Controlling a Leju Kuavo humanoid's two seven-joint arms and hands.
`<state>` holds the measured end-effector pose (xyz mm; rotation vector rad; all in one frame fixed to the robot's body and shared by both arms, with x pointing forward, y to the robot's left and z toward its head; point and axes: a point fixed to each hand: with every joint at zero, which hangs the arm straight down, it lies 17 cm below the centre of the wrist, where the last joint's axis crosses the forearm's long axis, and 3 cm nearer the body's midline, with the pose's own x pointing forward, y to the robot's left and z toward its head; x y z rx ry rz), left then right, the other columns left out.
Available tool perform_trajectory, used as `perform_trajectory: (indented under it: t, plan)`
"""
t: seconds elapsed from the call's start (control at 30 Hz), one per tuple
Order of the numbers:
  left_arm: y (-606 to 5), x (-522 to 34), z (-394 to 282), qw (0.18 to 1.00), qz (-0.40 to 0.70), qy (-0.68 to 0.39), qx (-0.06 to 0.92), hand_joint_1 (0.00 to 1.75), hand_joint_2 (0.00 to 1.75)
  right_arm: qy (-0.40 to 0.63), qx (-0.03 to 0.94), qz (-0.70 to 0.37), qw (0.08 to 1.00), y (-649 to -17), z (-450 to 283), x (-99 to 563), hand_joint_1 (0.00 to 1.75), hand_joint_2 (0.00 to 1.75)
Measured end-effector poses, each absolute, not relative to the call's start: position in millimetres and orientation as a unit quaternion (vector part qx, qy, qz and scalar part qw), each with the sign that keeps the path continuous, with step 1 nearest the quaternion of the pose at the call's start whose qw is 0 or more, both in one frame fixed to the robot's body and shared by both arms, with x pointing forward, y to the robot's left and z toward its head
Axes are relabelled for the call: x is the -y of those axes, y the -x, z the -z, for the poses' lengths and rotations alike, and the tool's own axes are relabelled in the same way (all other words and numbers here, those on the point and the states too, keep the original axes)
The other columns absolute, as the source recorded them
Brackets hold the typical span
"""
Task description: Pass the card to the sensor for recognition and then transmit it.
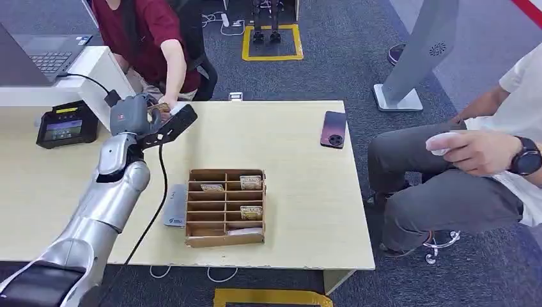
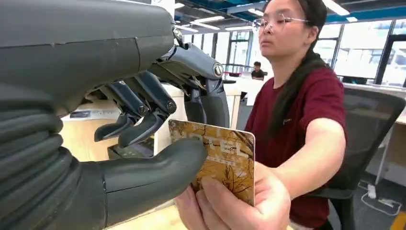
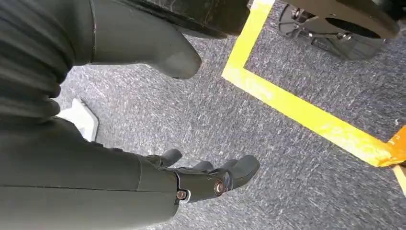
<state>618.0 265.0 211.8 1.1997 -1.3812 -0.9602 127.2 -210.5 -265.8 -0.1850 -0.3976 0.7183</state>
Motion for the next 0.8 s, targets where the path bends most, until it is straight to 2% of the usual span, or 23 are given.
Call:
perform_trajectory:
  t: [0.47,0.5,0.53,0.8]
  plan:
    - [-619,-276,-206,0.523,0.397,-0.498,0.567,1.75,1.75,0.089,0.196,-0.352,0.911,-128,265,210,0.00,1.75]
    - [-619,-276,-206,0.523,0.397,-0.498,0.567,0.42,1.75,0.089,0.196,-0.352,0.911,-128,265,210,0.00,1.75]
    - [-619,-276,-206,0.523,0.397,-0.498,0.567,0.00,1.75,0.089,0.196,-0.352,0.911,-128,265,210,0.00,1.75]
    - [-612,-287,-191,0.526,0.402,-0.498,0.560,0.00,1.75,0.089,0.193,-0.351,0.912,-127,266,210,0.00,1.75]
